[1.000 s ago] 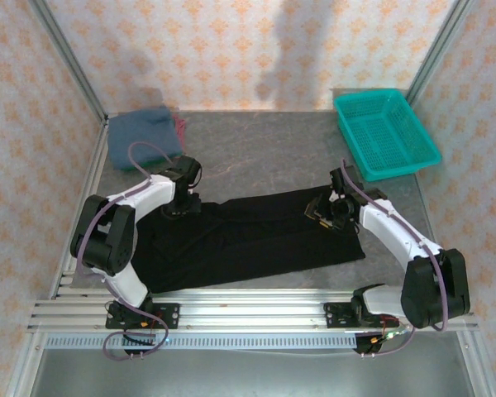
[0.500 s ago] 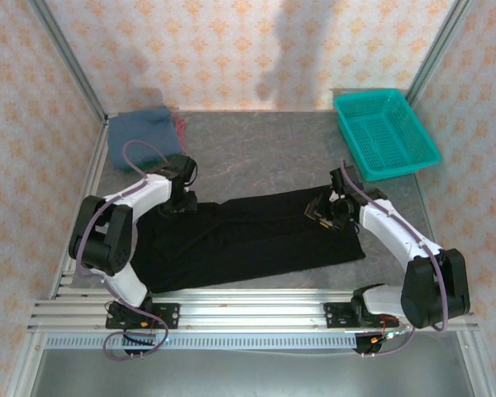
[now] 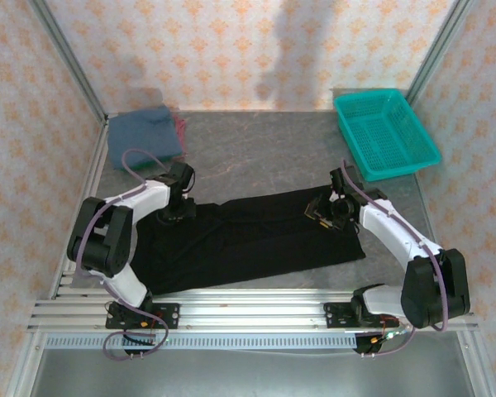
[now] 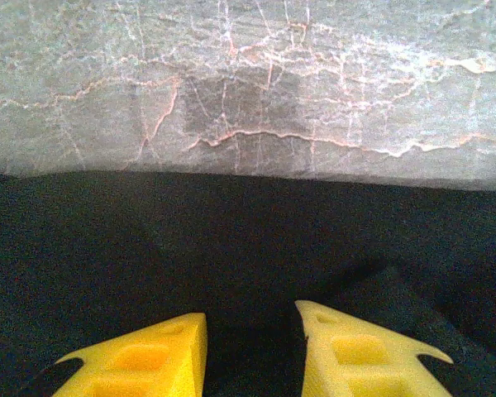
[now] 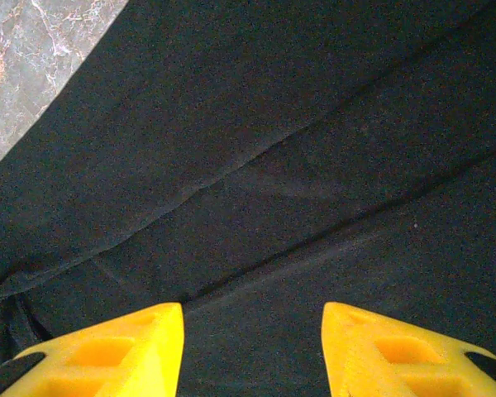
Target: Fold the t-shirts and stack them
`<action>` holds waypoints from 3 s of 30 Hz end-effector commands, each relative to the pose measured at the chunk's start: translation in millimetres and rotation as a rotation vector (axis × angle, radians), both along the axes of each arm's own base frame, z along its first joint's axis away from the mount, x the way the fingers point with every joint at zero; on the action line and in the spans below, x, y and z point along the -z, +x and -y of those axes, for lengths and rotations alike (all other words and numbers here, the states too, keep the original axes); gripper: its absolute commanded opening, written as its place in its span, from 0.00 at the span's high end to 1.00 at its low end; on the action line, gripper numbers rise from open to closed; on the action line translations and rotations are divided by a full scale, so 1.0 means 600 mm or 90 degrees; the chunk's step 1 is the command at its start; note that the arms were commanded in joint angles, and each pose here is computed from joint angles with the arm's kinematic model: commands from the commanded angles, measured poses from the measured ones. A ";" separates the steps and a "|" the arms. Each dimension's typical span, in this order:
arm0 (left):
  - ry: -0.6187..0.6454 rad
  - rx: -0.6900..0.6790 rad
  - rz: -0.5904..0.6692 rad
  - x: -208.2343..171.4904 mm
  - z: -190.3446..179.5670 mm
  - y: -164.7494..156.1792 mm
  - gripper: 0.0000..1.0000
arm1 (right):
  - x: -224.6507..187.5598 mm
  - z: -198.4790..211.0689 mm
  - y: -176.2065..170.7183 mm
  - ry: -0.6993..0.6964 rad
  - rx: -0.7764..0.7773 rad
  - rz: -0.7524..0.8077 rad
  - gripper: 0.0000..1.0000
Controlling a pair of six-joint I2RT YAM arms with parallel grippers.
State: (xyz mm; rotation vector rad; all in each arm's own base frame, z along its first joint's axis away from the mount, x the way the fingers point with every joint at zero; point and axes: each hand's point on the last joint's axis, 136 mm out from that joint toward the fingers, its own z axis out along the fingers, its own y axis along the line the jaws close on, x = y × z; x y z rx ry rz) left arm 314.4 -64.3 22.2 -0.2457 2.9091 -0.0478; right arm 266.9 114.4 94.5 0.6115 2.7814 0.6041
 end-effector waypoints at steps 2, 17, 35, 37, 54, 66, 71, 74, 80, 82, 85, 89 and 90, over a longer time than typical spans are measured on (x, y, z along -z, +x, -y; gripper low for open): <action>-0.029 0.009 -0.004 -0.003 0.011 -0.028 0.70 | 0.003 0.003 -0.002 -0.006 0.010 0.003 0.52; -0.061 0.029 0.012 -0.025 0.031 -0.047 0.86 | 0.008 0.005 -0.004 -0.006 0.017 0.000 0.52; -0.064 0.081 0.027 -0.061 0.068 -0.077 1.00 | 0.011 0.006 0.000 -0.007 0.024 0.002 0.52; -0.064 0.091 0.038 -0.069 0.078 -0.089 1.00 | 0.013 0.005 0.001 -0.007 0.024 0.002 0.52; -0.298 0.259 0.131 -0.180 0.232 -0.268 0.62 | 0.038 0.003 0.036 -0.026 0.040 -0.024 0.52; -0.030 -0.215 0.163 -0.170 -0.033 -0.169 0.32 | 0.028 -0.050 0.123 -0.022 0.008 -0.004 0.51; 0.027 -0.288 0.028 -0.087 -0.064 -0.159 0.50 | 0.043 -0.089 0.146 -0.043 -0.022 -0.019 0.52; 0.034 -0.309 -0.023 -0.042 -0.066 -0.148 0.61 | 0.080 -0.077 0.146 -0.098 0.001 -0.061 0.53; 0.078 -0.325 -0.067 0.004 -0.094 -0.099 0.66 | 0.133 -0.017 0.150 -0.228 0.071 -0.110 0.54; 0.091 -0.312 -0.069 0.009 -0.100 -0.067 0.67 | 0.146 -0.004 0.161 -0.258 0.081 -0.120 0.55; 0.104 -0.280 -0.079 0.022 -0.100 -0.014 0.69 | 0.160 0.006 0.188 -0.284 0.090 -0.124 0.55; 0.136 -0.253 -0.076 0.027 -0.108 0.058 0.71 | 0.173 0.027 0.226 -0.319 0.108 -0.128 0.55; 0.139 -0.248 -0.067 0.024 -0.110 0.079 0.70 | 0.173 0.034 0.238 -0.323 0.118 -0.123 0.55</action>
